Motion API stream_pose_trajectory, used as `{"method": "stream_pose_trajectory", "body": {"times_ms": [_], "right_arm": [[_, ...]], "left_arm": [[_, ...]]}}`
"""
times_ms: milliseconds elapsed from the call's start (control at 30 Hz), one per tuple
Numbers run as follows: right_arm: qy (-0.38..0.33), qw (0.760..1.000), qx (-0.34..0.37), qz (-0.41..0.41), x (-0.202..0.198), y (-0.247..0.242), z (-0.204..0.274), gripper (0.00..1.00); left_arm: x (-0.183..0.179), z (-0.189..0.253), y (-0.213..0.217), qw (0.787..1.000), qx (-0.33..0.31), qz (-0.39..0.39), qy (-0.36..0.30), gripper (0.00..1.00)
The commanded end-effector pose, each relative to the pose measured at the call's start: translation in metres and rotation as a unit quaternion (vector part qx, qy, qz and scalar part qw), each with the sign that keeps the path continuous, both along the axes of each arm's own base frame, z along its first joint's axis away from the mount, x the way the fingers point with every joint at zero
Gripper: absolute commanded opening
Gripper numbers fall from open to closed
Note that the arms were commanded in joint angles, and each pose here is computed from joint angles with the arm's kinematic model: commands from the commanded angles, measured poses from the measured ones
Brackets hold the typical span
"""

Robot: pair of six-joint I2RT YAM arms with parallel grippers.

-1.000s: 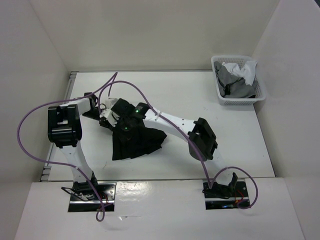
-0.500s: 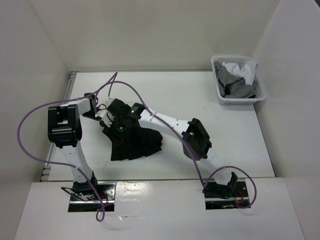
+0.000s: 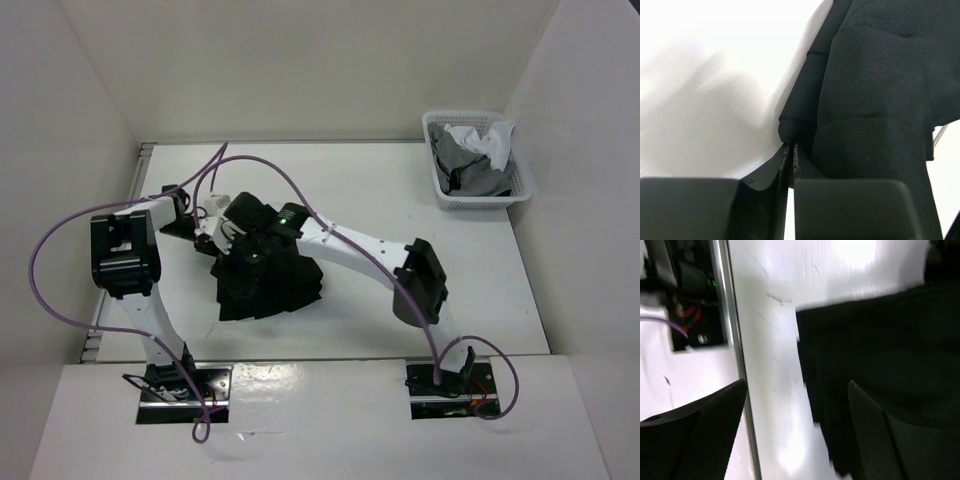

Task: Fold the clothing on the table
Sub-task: Fold the skirt

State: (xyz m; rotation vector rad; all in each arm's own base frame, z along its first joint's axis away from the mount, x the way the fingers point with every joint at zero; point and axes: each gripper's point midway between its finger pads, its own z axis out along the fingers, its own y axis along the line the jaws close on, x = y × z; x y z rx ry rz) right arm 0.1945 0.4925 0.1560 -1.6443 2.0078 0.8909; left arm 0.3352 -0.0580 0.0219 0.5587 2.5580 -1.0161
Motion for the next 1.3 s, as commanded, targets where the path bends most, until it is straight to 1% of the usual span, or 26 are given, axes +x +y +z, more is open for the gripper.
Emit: {"method": "stream_pose_trajectory", "body": {"times_ms": [0, 33, 100, 133, 167, 233, 267, 300, 333, 367, 400, 433, 467, 500, 533, 567, 600, 667, 700, 767, 900, 967, 1100, 1133, 1200, 1267], "right_arm": [[-0.094, 0.995, 0.043, 0.005, 0.002, -0.024, 0.059, 0.87], [-0.111, 0.993, 0.04, -0.002, 0.001, -0.039, 0.064, 0.88], [-0.144, 0.988, 0.048, -0.039, 0.025, -0.059, 0.076, 0.92], [-0.167, 0.982, 0.043, -0.073, 0.043, -0.084, 0.083, 0.94], [-0.178, 0.979, 0.047, -0.093, 0.053, -0.095, 0.09, 0.95], [-0.196, 0.971, 0.044, -0.132, 0.076, -0.124, 0.092, 0.98], [-0.21, 0.961, 0.055, -0.171, 0.097, -0.152, 0.109, 0.98], [-0.212, 0.959, 0.044, -0.184, 0.104, -0.17, 0.103, 0.99], [-0.217, 0.954, 0.038, -0.205, 0.112, -0.186, 0.103, 0.99], [-0.225, 0.948, 0.044, -0.221, 0.115, -0.202, 0.113, 0.99], [-0.229, 0.941, 0.037, -0.248, 0.125, -0.222, 0.113, 0.99], [-0.226, 0.939, 0.024, -0.258, 0.124, -0.235, 0.104, 0.99], [-0.238, 0.93, 0.029, -0.278, 0.122, -0.249, 0.114, 0.99], [-0.237, 0.925, 0.027, -0.296, 0.121, -0.261, 0.114, 0.99], [-0.234, 0.925, 0.016, -0.299, 0.114, -0.269, 0.103, 0.99], [-0.246, 0.915, 0.032, -0.317, 0.109, -0.282, 0.116, 0.99], [-0.242, 0.912, 0.022, -0.331, 0.108, -0.297, 0.106, 0.99], [-0.243, 0.904, 0.035, -0.349, 0.103, -0.314, 0.11, 0.99], [-0.249, 0.894, 0.042, -0.369, 0.099, -0.334, 0.113, 0.99], [-0.252, 0.889, 0.059, -0.377, 0.093, -0.346, 0.118, 0.99], [-0.255, 0.88, 0.094, -0.391, 0.067, -0.36, 0.12, 0.99], [-0.259, 0.876, 0.099, -0.395, 0.063, -0.366, 0.117, 0.99], [-0.256, 0.876, 0.099, -0.397, 0.058, -0.37, 0.109, 0.99], [-0.256, 0.876, 0.099, -0.397, 0.058, -0.37, 0.109, 0.99], [-0.256, 0.877, 0.107, -0.393, 0.056, -0.369, 0.112, 0.99], [-0.253, 0.878, 0.104, -0.393, 0.055, -0.369, 0.108, 0.99]], "left_arm": [[0.012, 0.032, 0.026, 0.998, 0.013, 0.031, -0.051, 0.1], [0.009, 0.036, 0.031, 0.998, 0.015, 0.034, -0.053, 0.22], [0.008, 0.049, 0.049, 0.996, 0.027, 0.049, -0.073, 0.31], [0.007, 0.056, 0.054, 0.995, 0.029, 0.054, -0.078, 0.37], [0.006, 0.068, 0.06, 0.993, 0.034, 0.058, -0.095, 0.47], [0.001, 0.082, 0.073, 0.991, 0.04, 0.073, -0.104, 0.54], [0.001, 0.098, 0.077, 0.988, 0.048, 0.079, -0.125, 0.59], [-0.004, 0.106, 0.082, 0.987, 0.05, 0.089, -0.128, 0.67], [-0.006, 0.113, 0.082, 0.985, 0.054, 0.085, -0.139, 0.71], [-0.006, 0.131, 0.087, 0.979, 0.07, 0.091, -0.168, 0.76], [-0.009, 0.139, 0.086, 0.978, 0.071, 0.096, -0.173, 0.81], [-0.011, 0.148, 0.088, 0.975, 0.074, 0.105, -0.183, 0.85], [-0.015, 0.165, 0.086, 0.969, 0.081, 0.109, -0.207, 0.91], [-0.017, 0.176, 0.082, 0.967, 0.076, 0.115, -0.216, 0.93], [-0.019, 0.182, 0.079, 0.964, 0.072, 0.118, -0.227, 0.95], [-0.025, 0.196, 0.071, 0.96, 0.06, 0.116, -0.247, 0.97], [-0.028, 0.203, 0.067, 0.959, 0.05, 0.121, -0.251, 0.98], [-0.035, 0.211, 0.05, 0.959, 0.025, 0.109, -0.259, 0.98], [-0.036, 0.213, 0.044, 0.961, 0.013, 0.106, -0.257, 0.98], [-0.039, 0.213, 0.029, 0.963, -0.01, 0.085, -0.255, 0.98], [-0.035, 0.201, 0.002, 0.974, -0.082, 0.053, -0.203, 0.98], [-0.031, 0.184, -0.01, 0.981, -0.115, 0.032, -0.154, 0.97], [-0.02, 0.148, -0.025, 0.98, -0.187, -0.001, -0.072, 0.94], [-0.018, 0.141, -0.028, 0.978, -0.192, -0.021, -0.079, 0.94], [-0.019, 0.12, -0.032, 0.976, -0.214, -0.026, -0.032, 0.91], [-0.02, 0.104, -0.034, 0.974, -0.22, -0.042, -0.02, 0.9]]}}
